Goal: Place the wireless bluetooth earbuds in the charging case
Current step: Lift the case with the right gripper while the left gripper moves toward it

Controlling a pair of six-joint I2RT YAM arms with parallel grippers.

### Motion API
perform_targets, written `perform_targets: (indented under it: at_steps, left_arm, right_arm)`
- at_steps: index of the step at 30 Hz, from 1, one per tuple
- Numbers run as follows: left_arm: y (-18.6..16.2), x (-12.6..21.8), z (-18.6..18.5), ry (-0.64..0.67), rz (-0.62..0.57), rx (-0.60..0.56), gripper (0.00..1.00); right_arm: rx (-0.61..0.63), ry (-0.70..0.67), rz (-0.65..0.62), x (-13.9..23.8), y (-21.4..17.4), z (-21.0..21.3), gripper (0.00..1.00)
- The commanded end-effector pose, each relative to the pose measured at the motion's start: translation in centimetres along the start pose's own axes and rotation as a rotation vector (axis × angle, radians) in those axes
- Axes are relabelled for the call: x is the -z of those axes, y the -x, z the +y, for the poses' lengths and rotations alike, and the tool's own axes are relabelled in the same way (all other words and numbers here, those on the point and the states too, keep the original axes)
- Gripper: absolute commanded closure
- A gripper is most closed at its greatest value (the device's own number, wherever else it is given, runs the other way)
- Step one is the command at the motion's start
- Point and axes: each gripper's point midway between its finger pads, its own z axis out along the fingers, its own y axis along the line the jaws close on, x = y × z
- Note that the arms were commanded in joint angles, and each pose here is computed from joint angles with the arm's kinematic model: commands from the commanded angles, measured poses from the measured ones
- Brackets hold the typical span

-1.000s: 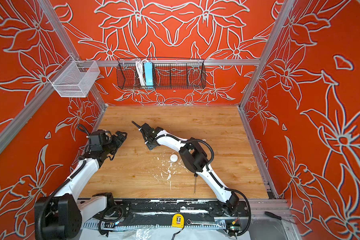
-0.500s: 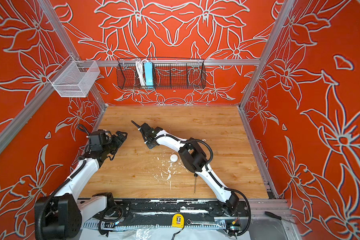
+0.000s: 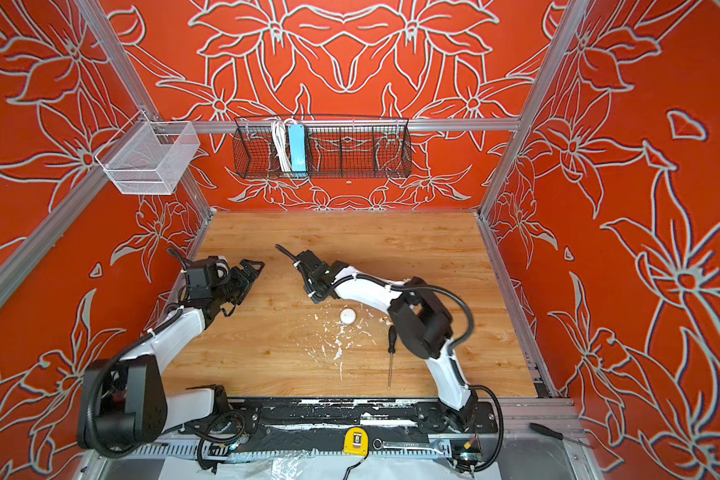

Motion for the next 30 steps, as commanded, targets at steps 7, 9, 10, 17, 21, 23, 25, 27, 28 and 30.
perform_targets:
  at_steps: [7,9,10,17,21,23,25,27,28,30]
  left_arm:
    - [-0.7,1.7,-6.9,-0.244,0.032,-0.147,0.01]
    - [-1.7,2.9,-9.0,-0.3,0.022,-0.231,0.0]
    - [-2.3,3.6,-10.1,-0.326,0.014,-0.278,0.0]
    - [-6.4,8.6,-15.5,-0.513,-0.058,-0.515,0.1]
    - [-7.5,9.9,-16.5,-0.516,-0.088,-0.581,0.14]
    - [-7.7,10.3,-16.7,-0.538,-0.097,-0.58,0.16]
    - [-7.8,10.6,-16.9,-0.549,-0.1,-0.579,0.18]
    - [-7.7,10.4,-16.7,-0.54,-0.1,-0.574,0.2]
    - [-7.7,10.3,-16.6,-0.532,-0.096,-0.575,0.21]
    - [-7.8,10.0,-16.7,-0.528,-0.081,-0.567,0.24]
  right_arm:
    - [-0.021,-0.01,-0.565,16.3,1.3,-4.0,0.82]
    - [0.002,-0.015,-0.657,17.4,-0.1,-4.4,0.8]
    - [0.033,-0.026,-0.704,17.6,-0.8,-4.5,0.74]
    - [0.188,-0.116,-0.76,18.3,-1.2,-5.1,0.85]
    - [0.195,-0.117,-0.786,17.9,-1.3,-4.9,0.86]
    - [0.2,-0.1,-0.792,17.8,-1.3,-4.5,0.86]
    - [0.201,-0.106,-0.79,17.5,-1.3,-4.5,0.86]
    - [0.194,-0.129,-0.796,17.2,-1.4,-4.8,0.87]
    - [0.193,-0.136,-0.8,17.1,-1.4,-4.9,0.87]
    - [0.191,-0.142,-0.803,17.0,-1.5,-4.9,0.87]
